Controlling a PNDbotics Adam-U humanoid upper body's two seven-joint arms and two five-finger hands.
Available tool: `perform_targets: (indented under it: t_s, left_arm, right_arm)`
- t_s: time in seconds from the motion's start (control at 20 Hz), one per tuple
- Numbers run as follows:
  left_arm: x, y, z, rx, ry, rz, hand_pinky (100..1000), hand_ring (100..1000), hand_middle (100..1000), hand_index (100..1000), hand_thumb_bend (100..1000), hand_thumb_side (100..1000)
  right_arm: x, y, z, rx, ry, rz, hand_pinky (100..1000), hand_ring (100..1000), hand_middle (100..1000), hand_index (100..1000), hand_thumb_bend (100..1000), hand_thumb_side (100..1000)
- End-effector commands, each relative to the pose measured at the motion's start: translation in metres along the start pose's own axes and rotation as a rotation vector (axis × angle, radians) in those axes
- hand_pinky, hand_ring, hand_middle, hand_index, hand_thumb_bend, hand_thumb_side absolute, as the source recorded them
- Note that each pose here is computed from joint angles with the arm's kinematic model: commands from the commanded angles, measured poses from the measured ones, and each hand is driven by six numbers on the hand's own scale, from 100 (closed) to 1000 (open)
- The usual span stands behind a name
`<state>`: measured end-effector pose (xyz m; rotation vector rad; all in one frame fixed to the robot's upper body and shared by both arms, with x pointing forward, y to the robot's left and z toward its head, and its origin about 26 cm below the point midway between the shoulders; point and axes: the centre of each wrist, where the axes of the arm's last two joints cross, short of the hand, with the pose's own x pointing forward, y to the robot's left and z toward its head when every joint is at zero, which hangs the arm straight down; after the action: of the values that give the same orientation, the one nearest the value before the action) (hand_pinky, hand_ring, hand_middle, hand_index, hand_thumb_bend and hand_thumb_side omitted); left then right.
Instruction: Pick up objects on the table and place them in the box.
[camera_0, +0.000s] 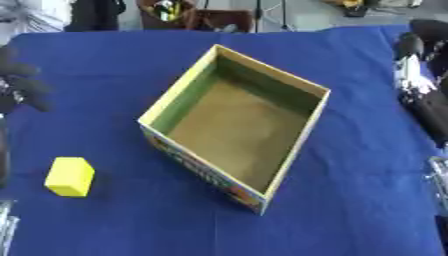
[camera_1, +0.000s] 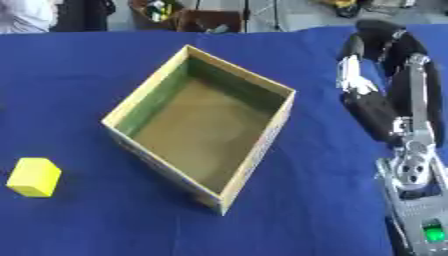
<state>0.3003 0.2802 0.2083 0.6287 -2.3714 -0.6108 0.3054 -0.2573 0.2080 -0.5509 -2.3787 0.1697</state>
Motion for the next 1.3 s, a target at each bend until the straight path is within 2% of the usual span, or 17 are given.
perform_targets:
  t_s: [0.05,0.3,0.5,0.55,0.6,0.65,0.75,0.8,0.9,0.95,1.05,1.1,1.15,1.25,1.3]
  left_arm:
    - [0.003,0.034,-0.008,-0.145,-0.032,-0.267,556,690,718,920,100,820]
    - [0.001,0.056,-0.006,-0.419,0.003,-0.524,648,778,797,979,100,851]
    - [0.001,0.062,-0.006,-0.616,0.054,-0.609,685,812,826,998,100,860]
    - [0.002,0.064,-0.006,-0.649,0.061,-0.627,694,817,825,977,100,932]
    - [0.003,0.065,-0.008,-0.679,0.065,-0.647,694,817,825,977,100,932]
    - [0.003,0.067,-0.009,-0.697,0.067,-0.660,701,818,822,976,100,1000]
    - [0.005,0.070,-0.012,-0.741,0.063,-0.698,708,823,828,983,100,1000]
    - [0.006,0.071,-0.012,-0.769,0.062,-0.714,727,836,839,994,204,1000]
    - [0.007,0.072,-0.014,-0.841,0.064,-0.752,745,848,850,1000,285,1000]
    - [0.008,0.073,-0.015,-0.872,0.069,-0.771,766,862,867,1000,375,1000]
    - [0.009,0.073,-0.017,-0.937,0.085,-0.809,785,875,885,1000,490,1000]
    - [0.009,0.072,-0.018,-0.969,0.097,-0.824,793,880,893,1000,514,1000]
    - [0.010,0.072,-0.019,-0.995,0.107,-0.835,807,892,916,1000,584,1000]
    - [0.010,0.070,-0.019,-1.056,0.131,-0.852,807,892,916,1000,584,1000]
    - [0.010,0.070,-0.019,-1.074,0.139,-0.858,837,913,976,1000,702,1000]
  right_arm:
    - [0.004,-0.003,-0.003,0.006,-0.020,0.004,735,671,618,746,100,448]
    - [0.004,-0.004,-0.003,0.011,-0.024,0.006,734,671,618,745,100,428]
    - [0.005,-0.003,-0.003,0.017,-0.027,0.003,733,670,617,744,100,430]
    - [0.005,-0.003,-0.003,0.018,-0.028,0.003,733,671,618,744,100,434]
    - [0.005,-0.003,-0.003,0.018,-0.028,0.004,733,671,618,744,100,434]
    - [0.005,-0.003,-0.003,0.019,-0.028,0.004,733,671,618,744,100,434]
    - [0.005,-0.003,-0.003,0.022,-0.026,0.004,733,671,618,744,100,435]
    - [0.005,-0.003,-0.003,0.023,-0.026,0.004,733,671,617,744,100,434]
    - [0.005,-0.003,-0.003,0.024,-0.025,0.005,733,671,617,744,100,434]
    - [0.005,-0.003,-0.003,0.025,-0.025,0.006,733,671,617,744,100,433]
    - [0.005,-0.003,-0.002,0.027,-0.023,0.006,733,671,617,744,100,433]
    - [0.005,-0.003,-0.002,0.028,-0.022,0.006,733,671,617,744,100,433]
    - [0.005,-0.003,-0.002,0.029,-0.022,0.006,733,671,617,744,100,433]
    - [0.005,-0.003,-0.002,0.030,-0.023,0.007,733,671,617,744,100,433]
    - [0.005,-0.003,-0.002,0.031,-0.023,0.007,733,671,617,743,100,432]
